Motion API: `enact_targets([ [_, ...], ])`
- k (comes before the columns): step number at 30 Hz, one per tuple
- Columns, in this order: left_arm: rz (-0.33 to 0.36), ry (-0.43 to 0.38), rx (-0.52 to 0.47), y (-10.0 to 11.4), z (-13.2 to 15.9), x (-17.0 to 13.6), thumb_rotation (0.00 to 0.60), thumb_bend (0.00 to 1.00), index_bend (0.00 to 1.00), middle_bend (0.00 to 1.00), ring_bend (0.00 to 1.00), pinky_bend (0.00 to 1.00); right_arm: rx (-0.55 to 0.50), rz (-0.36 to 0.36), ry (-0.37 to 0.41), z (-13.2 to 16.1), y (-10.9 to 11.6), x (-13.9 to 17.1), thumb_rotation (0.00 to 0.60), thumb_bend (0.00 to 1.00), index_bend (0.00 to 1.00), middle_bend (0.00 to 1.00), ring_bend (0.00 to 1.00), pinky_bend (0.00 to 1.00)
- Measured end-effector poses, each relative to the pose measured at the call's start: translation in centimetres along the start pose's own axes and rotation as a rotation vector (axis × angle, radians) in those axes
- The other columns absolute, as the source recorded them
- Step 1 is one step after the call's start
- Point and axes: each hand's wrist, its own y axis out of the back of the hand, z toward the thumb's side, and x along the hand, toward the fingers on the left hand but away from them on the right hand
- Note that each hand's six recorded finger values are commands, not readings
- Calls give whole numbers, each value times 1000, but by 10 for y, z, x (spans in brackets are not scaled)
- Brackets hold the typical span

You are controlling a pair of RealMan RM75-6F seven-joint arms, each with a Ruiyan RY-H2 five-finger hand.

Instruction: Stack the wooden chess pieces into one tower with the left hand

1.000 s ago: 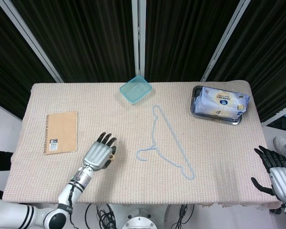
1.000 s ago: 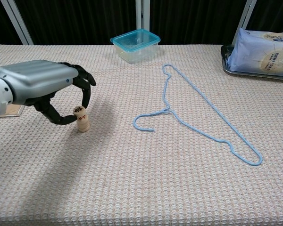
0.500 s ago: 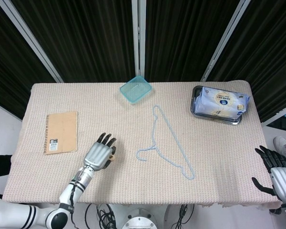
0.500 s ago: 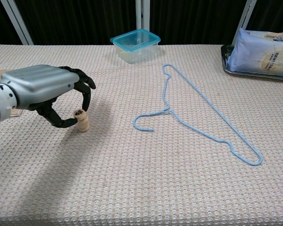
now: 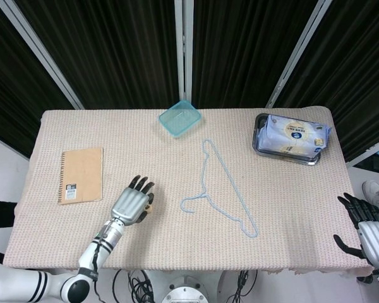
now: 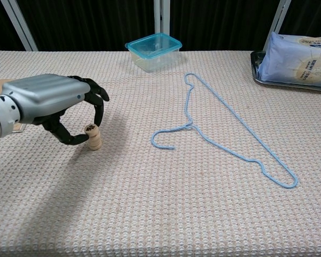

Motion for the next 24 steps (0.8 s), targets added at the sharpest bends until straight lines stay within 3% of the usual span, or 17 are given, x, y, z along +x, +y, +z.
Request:
enact_targets([
  [24, -18, -4, -9, 0, 0, 1, 600, 354, 396, 91, 0, 0, 6, 16, -14, -2, -1, -1, 600, 268, 0, 0, 0, 0],
])
